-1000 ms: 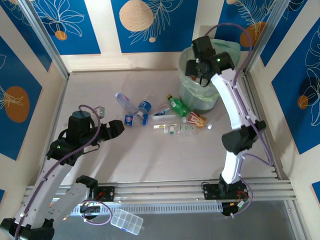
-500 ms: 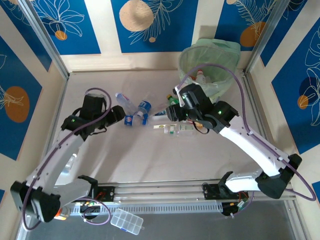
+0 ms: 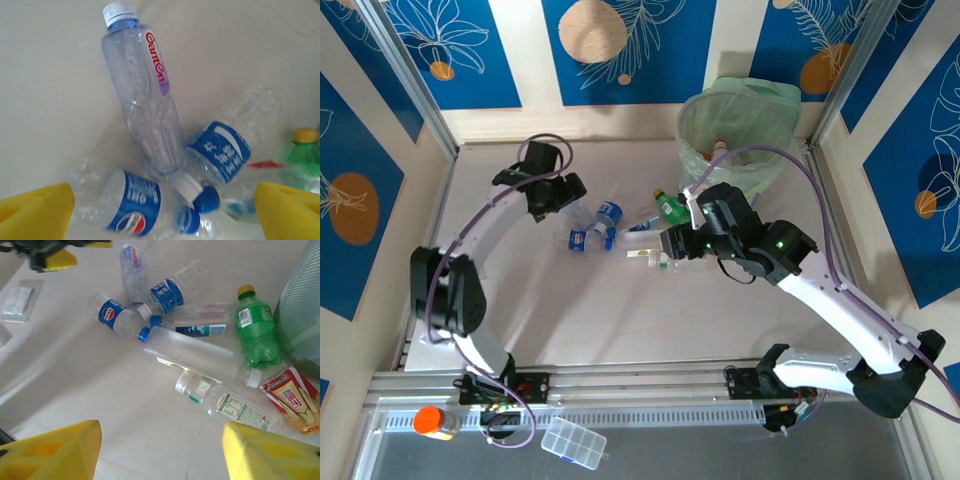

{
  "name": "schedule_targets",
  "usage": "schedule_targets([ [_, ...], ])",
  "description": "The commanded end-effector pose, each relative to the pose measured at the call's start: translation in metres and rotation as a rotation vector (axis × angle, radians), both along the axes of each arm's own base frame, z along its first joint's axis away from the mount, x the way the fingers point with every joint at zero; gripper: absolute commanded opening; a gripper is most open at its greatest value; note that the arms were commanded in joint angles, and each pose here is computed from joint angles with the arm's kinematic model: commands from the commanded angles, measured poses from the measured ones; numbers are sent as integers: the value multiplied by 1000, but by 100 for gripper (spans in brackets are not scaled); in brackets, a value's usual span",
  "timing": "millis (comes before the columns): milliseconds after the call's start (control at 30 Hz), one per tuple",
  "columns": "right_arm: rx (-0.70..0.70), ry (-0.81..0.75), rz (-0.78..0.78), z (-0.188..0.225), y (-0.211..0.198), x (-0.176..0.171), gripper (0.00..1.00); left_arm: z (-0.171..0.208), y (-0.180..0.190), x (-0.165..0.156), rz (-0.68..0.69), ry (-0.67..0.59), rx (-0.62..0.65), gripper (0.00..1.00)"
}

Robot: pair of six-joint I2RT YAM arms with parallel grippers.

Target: Put the plastic bottles in the bin

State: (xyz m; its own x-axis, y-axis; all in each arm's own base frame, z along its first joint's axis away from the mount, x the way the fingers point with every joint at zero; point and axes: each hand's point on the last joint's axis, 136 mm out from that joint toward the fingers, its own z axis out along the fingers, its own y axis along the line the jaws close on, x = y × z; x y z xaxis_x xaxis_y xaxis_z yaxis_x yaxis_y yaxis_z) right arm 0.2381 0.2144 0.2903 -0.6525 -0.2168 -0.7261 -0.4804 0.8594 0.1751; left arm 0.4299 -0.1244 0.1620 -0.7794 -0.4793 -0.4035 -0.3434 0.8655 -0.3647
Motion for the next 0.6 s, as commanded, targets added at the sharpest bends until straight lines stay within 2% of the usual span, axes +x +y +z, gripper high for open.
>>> schedule_targets([
  [0,39,14,5,1,-1,-5,65,-11,5,17,13,23,30,94],
  [233,52,37,3,-1,-10,-12,65,-50,-4,50,-17,79,24,94],
  [567,90,64,-22,-10,-22,-14,65,-93,9,74,74,124,11,93],
])
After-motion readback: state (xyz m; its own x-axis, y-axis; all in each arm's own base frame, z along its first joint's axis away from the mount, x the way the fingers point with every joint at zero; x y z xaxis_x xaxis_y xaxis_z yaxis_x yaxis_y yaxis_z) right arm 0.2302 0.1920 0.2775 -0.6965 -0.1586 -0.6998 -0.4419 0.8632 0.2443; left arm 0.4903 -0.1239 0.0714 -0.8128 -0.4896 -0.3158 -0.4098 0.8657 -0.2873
